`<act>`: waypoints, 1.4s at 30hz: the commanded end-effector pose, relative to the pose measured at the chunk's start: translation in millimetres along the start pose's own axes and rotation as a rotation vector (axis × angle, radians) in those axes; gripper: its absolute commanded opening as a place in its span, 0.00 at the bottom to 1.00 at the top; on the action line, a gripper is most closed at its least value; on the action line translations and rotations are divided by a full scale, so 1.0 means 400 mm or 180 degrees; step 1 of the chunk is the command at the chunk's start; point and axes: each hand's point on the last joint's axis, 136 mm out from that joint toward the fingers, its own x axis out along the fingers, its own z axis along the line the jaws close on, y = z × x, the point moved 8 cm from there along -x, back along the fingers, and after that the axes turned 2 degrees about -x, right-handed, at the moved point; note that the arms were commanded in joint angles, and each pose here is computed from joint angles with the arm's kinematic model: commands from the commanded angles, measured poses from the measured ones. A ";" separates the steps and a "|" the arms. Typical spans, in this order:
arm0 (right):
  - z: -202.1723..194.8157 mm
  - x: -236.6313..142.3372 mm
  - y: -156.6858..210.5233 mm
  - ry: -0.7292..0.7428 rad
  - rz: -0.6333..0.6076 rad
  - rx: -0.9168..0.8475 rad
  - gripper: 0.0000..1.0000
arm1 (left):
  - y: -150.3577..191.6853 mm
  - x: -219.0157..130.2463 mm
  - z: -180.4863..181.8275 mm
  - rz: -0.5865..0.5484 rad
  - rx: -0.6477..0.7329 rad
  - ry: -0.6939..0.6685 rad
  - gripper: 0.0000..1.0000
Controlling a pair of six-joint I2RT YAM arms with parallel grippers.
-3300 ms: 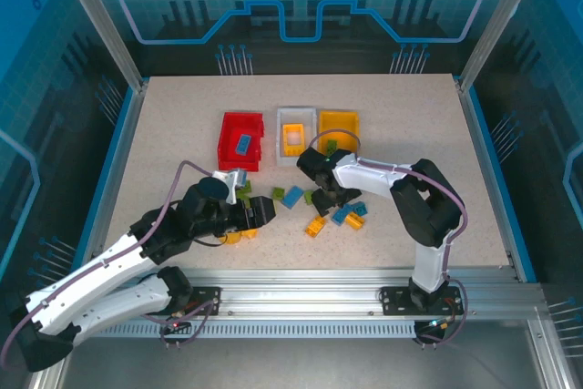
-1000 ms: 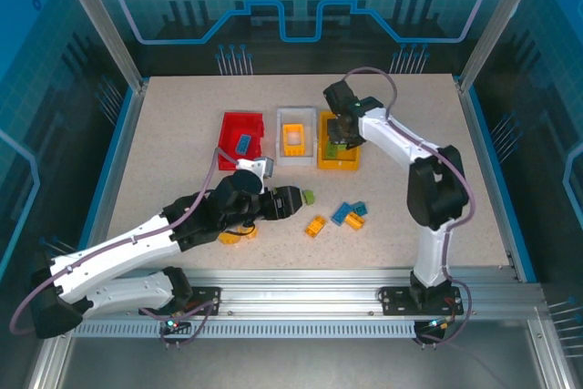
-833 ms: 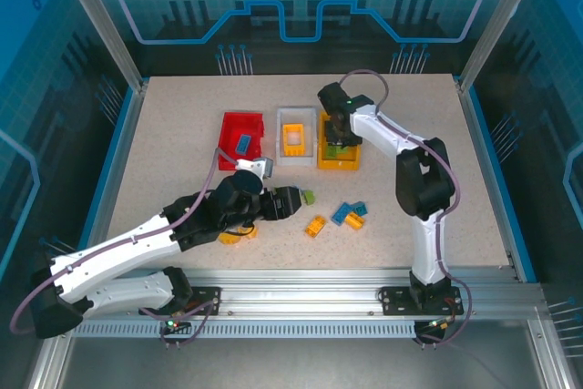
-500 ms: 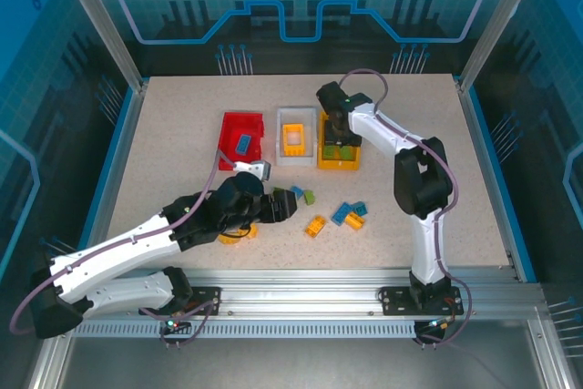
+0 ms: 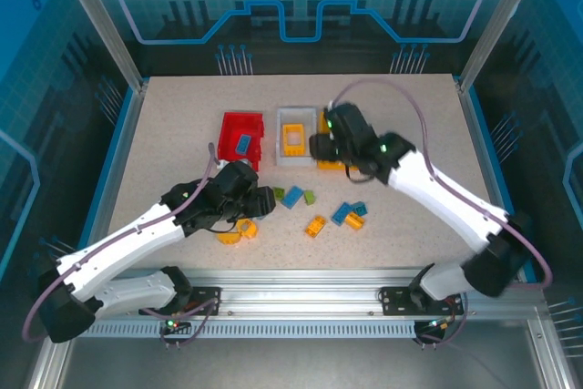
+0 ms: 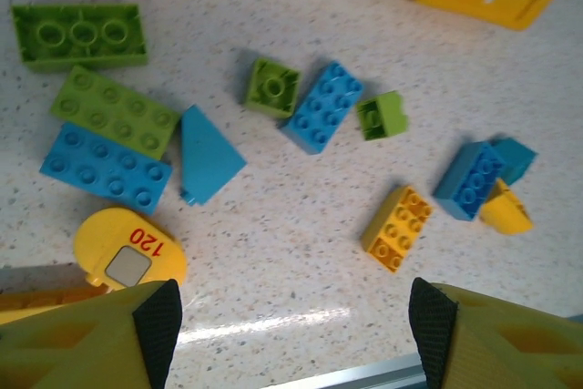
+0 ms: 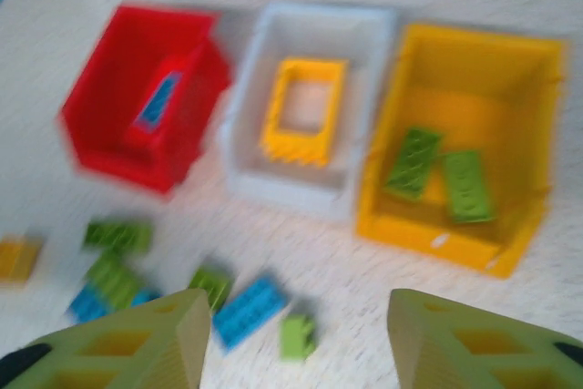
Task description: Sort the legos into containers by color
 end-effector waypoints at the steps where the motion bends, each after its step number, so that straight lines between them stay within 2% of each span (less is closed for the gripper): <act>1: 0.071 -0.011 0.116 -0.0757 0.0172 -0.0286 0.61 | 0.027 0.046 0.017 0.0323 -0.0078 -0.0153 0.72; 4: 0.102 -0.041 0.214 -0.1052 0.0367 -0.0407 0.64 | 0.031 0.095 0.014 0.0402 -0.0316 -0.0342 0.71; 8: 0.110 -0.067 0.294 -0.1087 0.0451 -0.0525 0.68 | 0.032 0.159 0.015 0.0391 -0.0759 -0.0574 0.71; 13: 0.092 -0.082 0.324 -0.1187 0.0418 -0.0486 0.75 | 0.021 0.214 0.007 0.0276 -0.1267 -0.0773 0.71; 17: 0.084 -0.100 0.314 -0.1216 0.0340 -0.0479 0.79 | 0.008 0.237 0.013 0.0224 -0.1521 -0.1197 0.72; 21: 0.073 -0.108 0.312 -0.1185 0.0283 -0.0437 0.81 | 0.006 0.281 0.011 0.0366 -0.1616 -0.1334 0.73; 28: 0.064 -0.105 0.324 -0.1175 0.0286 -0.0375 0.81 | -0.015 0.300 0.003 0.0259 -0.1605 -0.1424 0.72; 42: 0.053 -0.084 0.338 -0.1023 0.0381 -0.0390 0.80 | 0.001 0.362 0.028 0.0352 -0.1669 -0.1662 0.66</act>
